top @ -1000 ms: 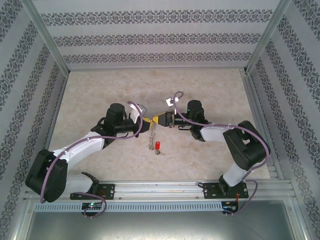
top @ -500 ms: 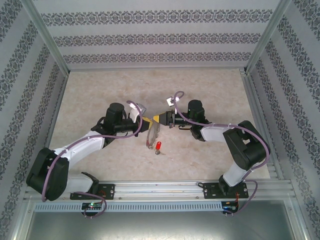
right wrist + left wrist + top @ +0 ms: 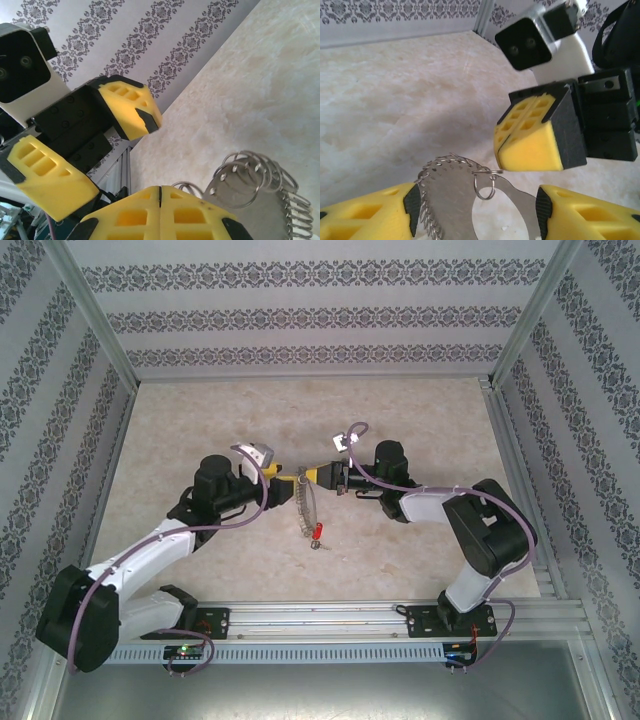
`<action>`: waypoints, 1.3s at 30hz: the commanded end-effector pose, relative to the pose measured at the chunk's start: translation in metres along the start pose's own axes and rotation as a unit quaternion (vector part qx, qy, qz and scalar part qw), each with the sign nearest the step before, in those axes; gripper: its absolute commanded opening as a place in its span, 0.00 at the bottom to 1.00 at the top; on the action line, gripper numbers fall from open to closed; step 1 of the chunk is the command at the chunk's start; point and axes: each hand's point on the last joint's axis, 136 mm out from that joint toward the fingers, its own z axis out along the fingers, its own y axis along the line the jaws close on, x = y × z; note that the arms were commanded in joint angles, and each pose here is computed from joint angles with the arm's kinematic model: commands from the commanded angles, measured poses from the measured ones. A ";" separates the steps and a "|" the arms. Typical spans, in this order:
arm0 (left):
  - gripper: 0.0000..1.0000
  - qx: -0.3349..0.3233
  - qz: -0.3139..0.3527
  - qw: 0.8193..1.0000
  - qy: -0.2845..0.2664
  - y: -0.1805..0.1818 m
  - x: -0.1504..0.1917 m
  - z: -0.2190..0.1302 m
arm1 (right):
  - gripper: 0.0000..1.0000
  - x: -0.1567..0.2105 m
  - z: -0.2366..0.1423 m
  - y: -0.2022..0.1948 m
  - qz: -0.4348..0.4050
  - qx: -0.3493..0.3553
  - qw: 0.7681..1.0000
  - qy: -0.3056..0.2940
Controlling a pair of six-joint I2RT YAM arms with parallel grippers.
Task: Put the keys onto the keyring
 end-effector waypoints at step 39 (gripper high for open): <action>0.67 -0.136 -0.173 0.963 0.157 0.058 0.040 0.082 | 0.47 -0.004 -0.097 -0.203 0.181 0.442 0.877 -0.054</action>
